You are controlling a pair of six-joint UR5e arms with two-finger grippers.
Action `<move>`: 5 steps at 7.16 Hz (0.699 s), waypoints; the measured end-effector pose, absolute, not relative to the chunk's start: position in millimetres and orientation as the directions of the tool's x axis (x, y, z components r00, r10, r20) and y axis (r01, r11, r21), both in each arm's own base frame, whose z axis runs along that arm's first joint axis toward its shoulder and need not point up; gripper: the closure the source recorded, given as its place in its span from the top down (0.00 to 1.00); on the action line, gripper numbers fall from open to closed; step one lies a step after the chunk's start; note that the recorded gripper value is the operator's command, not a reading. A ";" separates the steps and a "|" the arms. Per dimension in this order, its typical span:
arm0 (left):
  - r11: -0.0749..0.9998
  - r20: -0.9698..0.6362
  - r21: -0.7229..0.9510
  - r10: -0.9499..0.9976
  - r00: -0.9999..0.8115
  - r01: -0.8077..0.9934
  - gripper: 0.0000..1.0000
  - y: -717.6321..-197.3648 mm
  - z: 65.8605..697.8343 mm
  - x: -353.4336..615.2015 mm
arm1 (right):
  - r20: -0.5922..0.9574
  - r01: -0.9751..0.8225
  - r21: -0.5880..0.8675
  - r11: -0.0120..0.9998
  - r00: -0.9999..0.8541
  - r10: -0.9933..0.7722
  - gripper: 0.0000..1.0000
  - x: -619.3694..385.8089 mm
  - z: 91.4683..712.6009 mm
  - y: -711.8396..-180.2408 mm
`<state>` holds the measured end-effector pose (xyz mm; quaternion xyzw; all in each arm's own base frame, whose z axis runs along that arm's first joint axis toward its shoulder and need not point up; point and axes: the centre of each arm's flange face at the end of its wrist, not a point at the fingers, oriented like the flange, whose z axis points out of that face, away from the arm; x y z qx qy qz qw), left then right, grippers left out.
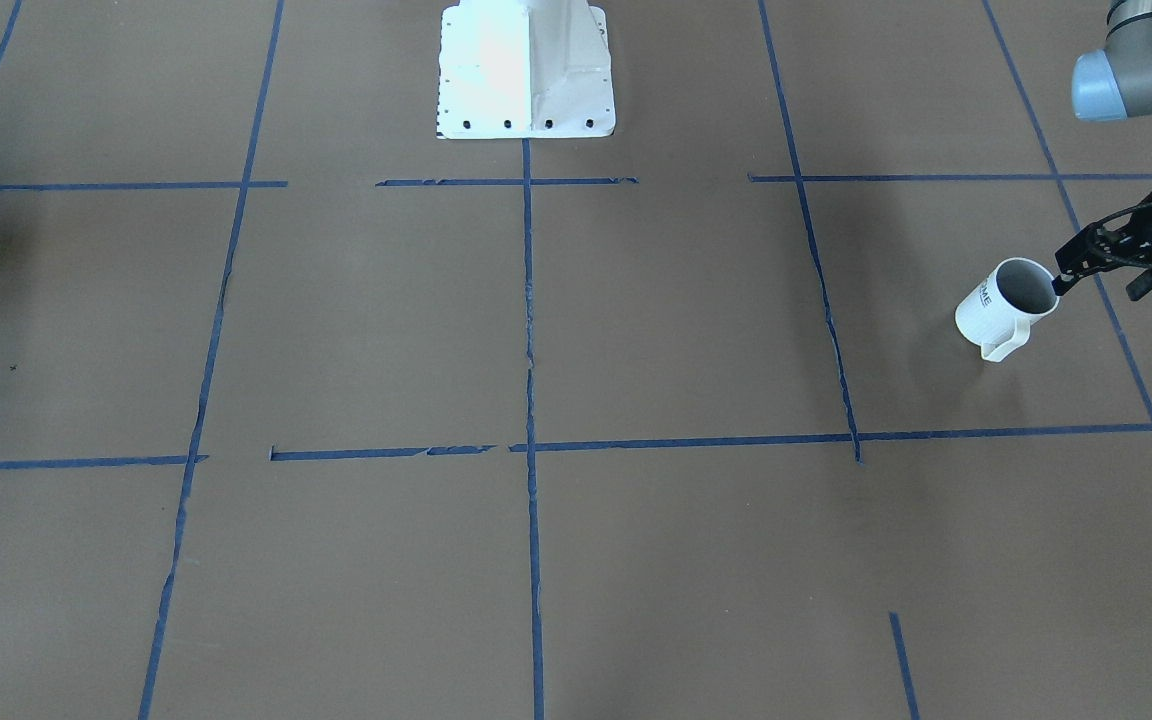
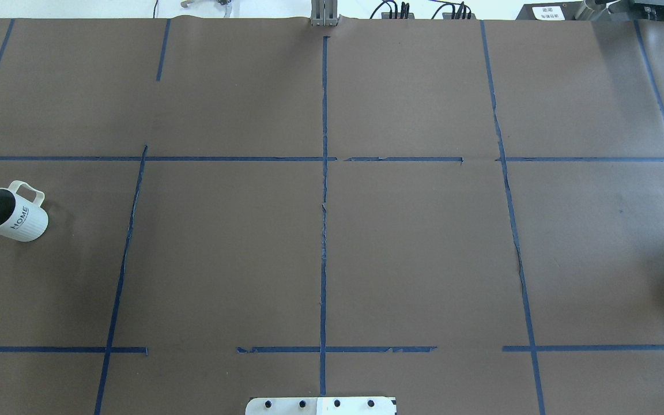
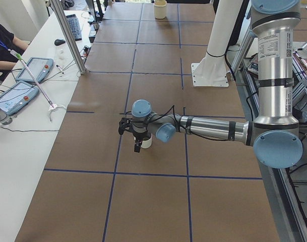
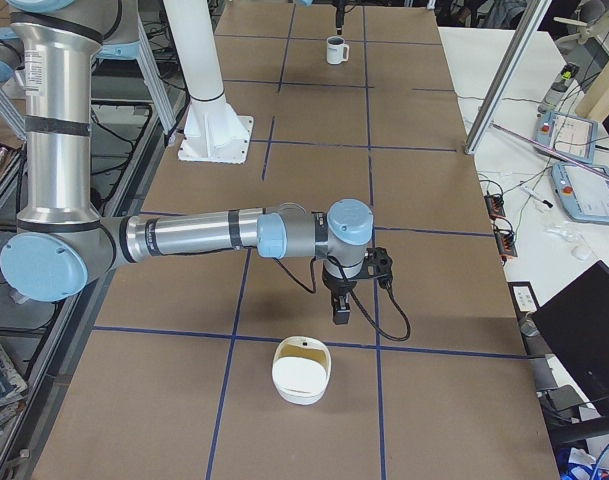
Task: Left arm hands cup to right arm to dump lemon
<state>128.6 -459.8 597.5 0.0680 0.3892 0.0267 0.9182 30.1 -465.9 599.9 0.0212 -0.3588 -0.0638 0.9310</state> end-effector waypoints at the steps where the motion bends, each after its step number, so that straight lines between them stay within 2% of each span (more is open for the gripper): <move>1: 0.990 -0.713 0.138 0.102 0.694 -0.004 1.00 -458.0 599.5 136.4 | 0.665 0.104 0.085 0.991 0.734 -0.134 1.00 30.1 599.9 -465.9; 2: 0.991 -0.713 0.133 0.105 0.693 -0.013 0.94 -456.9 601.0 142.1 | 0.665 0.104 0.085 0.991 0.734 -0.134 1.00 30.1 599.9 -465.9; 3: 0.991 -0.714 0.130 0.109 0.692 -0.021 0.74 -456.6 602.1 146.8 | 0.665 0.104 0.085 0.991 0.734 -0.134 1.00 30.1 599.9 -465.9; 5: 0.991 -0.716 0.129 0.113 0.689 -0.028 0.73 -456.8 601.7 150.2 | 0.665 0.105 0.086 0.991 0.734 -0.135 1.00 30.1 600.1 -465.9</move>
